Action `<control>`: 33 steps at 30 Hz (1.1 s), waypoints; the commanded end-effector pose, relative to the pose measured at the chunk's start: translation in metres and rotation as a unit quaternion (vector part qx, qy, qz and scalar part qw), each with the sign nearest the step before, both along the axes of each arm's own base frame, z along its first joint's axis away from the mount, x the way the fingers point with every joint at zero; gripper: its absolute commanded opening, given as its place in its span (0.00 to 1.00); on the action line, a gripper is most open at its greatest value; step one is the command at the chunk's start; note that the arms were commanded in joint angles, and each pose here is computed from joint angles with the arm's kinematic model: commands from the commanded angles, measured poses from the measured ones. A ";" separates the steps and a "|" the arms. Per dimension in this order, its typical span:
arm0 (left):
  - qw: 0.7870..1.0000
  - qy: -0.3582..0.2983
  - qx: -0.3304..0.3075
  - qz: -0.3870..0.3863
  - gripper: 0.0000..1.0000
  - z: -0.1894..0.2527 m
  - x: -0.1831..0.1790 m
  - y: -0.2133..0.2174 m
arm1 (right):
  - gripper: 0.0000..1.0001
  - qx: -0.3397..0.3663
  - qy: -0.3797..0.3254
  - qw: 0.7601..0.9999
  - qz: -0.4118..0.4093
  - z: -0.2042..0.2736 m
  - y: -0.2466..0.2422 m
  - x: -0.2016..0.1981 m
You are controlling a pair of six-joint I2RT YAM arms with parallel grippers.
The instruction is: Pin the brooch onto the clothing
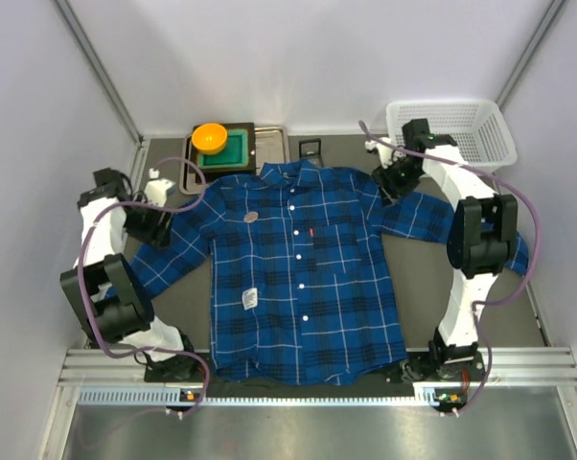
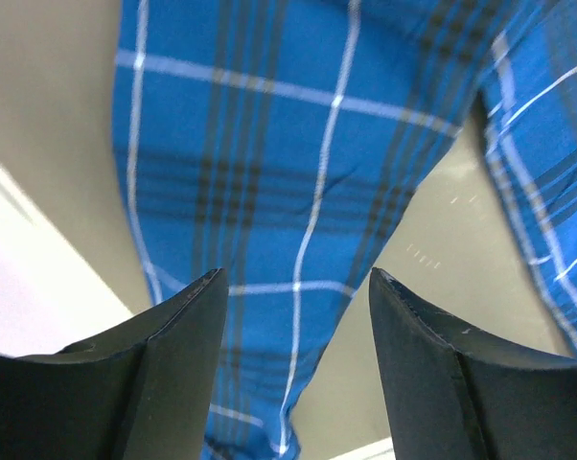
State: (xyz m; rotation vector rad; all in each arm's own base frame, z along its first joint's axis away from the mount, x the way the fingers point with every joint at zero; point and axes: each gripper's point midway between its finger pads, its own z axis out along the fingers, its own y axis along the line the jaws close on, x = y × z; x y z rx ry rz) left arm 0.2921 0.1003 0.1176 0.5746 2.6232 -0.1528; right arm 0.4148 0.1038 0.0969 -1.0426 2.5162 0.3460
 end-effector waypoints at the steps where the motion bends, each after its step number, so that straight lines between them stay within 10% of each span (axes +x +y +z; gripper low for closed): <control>1: 0.998 -0.048 -0.031 -0.008 0.65 0.013 0.047 -0.032 | 0.56 -0.057 -0.022 0.997 -0.045 -0.007 -0.044 0.031; 23: 0.993 -0.095 -0.063 0.016 0.68 0.024 0.132 -0.055 | 0.53 -0.159 -0.005 0.977 -0.143 -0.070 -0.163 0.055; 26: 0.989 -0.132 -0.062 0.013 0.75 0.046 0.140 -0.055 | 0.55 -0.120 -0.025 0.981 -0.148 -0.046 -0.150 0.054; 27: 0.987 -0.145 -0.063 0.011 0.98 0.054 0.142 -0.056 | 0.55 -0.103 -0.047 0.983 -0.146 -0.024 -0.141 0.056; 33: 0.960 -0.266 -0.075 0.033 0.98 0.131 0.155 -0.060 | 0.64 -0.018 -0.130 0.983 -0.132 0.066 -0.096 0.042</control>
